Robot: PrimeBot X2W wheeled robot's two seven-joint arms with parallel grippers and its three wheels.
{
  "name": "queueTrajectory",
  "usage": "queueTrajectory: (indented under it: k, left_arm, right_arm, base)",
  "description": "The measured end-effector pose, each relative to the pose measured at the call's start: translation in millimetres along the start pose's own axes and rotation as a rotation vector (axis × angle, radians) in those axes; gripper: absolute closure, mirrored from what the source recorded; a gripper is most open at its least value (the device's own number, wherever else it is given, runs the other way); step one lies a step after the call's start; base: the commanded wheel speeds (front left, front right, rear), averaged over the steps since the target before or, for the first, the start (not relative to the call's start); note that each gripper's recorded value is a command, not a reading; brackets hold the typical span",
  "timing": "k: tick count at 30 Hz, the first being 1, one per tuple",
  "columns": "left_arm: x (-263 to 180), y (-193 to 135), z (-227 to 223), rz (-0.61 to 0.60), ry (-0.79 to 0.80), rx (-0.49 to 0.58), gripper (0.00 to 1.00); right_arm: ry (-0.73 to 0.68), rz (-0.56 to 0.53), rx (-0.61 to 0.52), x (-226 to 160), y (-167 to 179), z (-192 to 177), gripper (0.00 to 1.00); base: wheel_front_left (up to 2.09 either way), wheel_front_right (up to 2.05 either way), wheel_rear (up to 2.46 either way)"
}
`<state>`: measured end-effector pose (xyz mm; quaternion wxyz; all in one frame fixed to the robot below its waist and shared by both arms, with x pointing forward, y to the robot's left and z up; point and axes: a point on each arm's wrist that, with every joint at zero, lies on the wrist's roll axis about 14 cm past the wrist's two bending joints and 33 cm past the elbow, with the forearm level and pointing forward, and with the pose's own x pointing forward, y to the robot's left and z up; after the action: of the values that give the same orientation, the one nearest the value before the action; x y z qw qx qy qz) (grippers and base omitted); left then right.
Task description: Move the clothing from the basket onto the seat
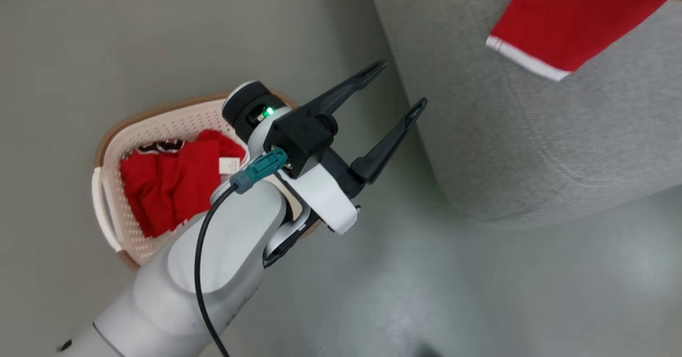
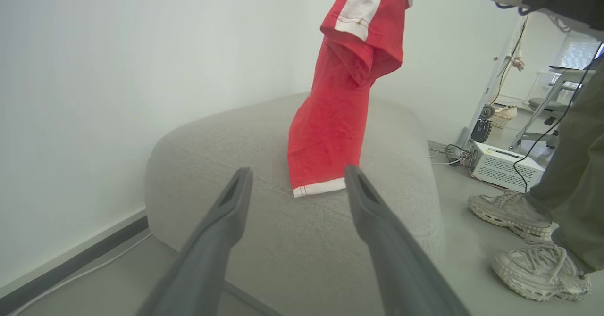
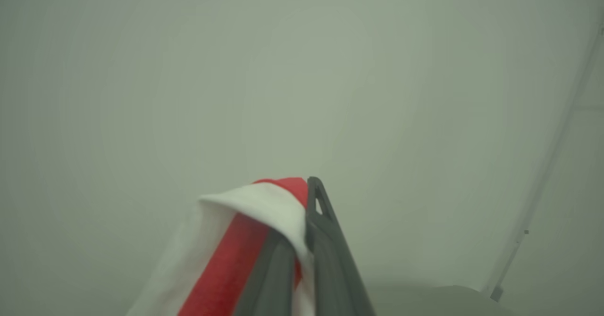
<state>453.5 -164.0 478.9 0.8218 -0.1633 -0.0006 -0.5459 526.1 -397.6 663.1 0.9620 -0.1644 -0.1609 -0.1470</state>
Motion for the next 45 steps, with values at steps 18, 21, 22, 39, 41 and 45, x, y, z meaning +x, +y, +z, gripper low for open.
queueTrajectory:
  k: [18, 21, 22, 39, 41, 45]
  left_arm:
    - [-31.1, 49.1, -47.9, 0.084, 0.051, -0.066, 0.0]
    - [-36.7, 55.2, -58.5, 0.099, 0.065, -0.083, 0.0]
    - [-38.5, 56.6, -62.0, 0.103, 0.071, -0.089, 0.0]
    - [-51.0, 69.3, -86.7, 0.141, 0.108, -0.125, 0.0]
    - [-50.1, 69.3, -81.4, 0.144, 0.101, -0.118, 0.0]
    - [-47.2, 69.2, -66.7, 0.15, 0.079, -0.098, 0.0]
  right_arm:
    - [0.139, -0.328, -0.155, 48.2, -71.6, -89.6, 1.0]
    - [0.178, -0.368, -0.179, 42.6, -72.2, -110.3, 1.0]
    - [0.198, -0.381, -0.18, 38.9, -71.6, -119.6, 1.0]
    - [0.584, -0.252, 0.043, -11.1, 25.5, -262.1, 0.44]
    - [0.564, -0.254, 0.072, -7.1, 27.6, -256.7, 0.0]
    - [0.531, -0.224, 0.085, -5.4, 33.2, -244.9, 0.0]
  base:
    - [0.0, 0.0, 0.0]
    - [0.0, 0.0, 0.0]
    - [0.0, 0.0, 0.0]
    - [0.0, 0.0, 0.0]
    - [0.0, 0.0, 0.0]
    - [0.0, 0.0, 0.0]
